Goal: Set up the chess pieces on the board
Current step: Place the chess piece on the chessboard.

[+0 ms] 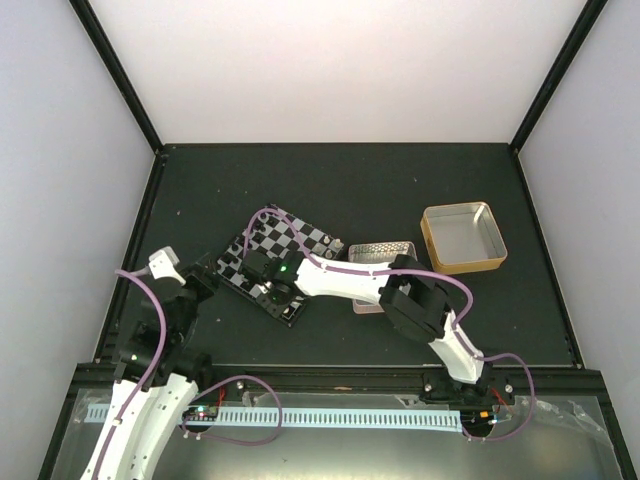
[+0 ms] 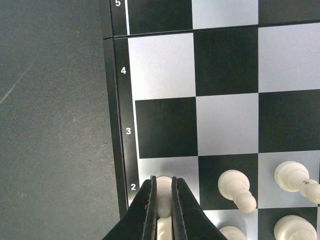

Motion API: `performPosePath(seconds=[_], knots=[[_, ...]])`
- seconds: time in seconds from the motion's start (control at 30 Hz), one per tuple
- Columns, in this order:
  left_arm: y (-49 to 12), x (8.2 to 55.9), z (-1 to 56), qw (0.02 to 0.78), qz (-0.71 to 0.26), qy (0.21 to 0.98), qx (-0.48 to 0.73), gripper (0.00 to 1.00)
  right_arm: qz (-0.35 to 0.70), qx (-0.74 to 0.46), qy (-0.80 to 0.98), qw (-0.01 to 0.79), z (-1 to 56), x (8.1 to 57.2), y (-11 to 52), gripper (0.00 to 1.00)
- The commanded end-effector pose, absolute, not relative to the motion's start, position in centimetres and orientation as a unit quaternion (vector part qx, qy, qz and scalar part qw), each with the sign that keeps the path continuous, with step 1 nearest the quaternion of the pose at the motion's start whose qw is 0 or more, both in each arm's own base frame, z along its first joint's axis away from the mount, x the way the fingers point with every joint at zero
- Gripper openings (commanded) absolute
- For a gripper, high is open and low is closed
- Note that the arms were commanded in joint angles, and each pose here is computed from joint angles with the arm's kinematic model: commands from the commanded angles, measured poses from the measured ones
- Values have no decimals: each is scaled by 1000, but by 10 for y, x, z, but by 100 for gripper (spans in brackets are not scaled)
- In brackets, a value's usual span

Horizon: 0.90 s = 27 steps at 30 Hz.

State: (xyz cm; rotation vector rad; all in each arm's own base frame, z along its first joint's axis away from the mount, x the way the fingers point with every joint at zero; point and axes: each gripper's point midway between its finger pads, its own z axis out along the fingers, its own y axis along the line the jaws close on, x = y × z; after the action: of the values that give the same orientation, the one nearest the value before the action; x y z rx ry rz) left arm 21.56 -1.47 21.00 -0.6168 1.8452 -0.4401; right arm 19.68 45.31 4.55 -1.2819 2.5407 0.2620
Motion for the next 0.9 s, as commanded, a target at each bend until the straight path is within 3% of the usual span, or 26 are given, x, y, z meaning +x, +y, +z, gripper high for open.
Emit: performPosePath(seconds=[0.0, 0.13, 0.33, 0.5, 0.7, 0.87], knots=[[-10, 214, 208, 542, -174, 777, -267, 65, 65, -448, 880, 146, 42, 204, 449, 5], [-10, 214, 205, 539, -172, 780, -267, 65, 56, -448, 880, 149, 40, 207, 448, 7], [-11, 214, 207, 540, -175, 779, -266, 66, 62, -448, 879, 151, 48, 207, 451, 21], [-11, 214, 209, 540, -175, 780, -264, 68, 93, -439, 878, 167, 72, 206, 459, 27], [-14, 215, 216, 545, -178, 781, -248, 72, 135, -408, 874, 228, 123, 213, 461, 36], [-25, 219, 221, 547, -184, 789, -210, 79, 127, -318, 896, 281, 155, 246, 432, 37]])
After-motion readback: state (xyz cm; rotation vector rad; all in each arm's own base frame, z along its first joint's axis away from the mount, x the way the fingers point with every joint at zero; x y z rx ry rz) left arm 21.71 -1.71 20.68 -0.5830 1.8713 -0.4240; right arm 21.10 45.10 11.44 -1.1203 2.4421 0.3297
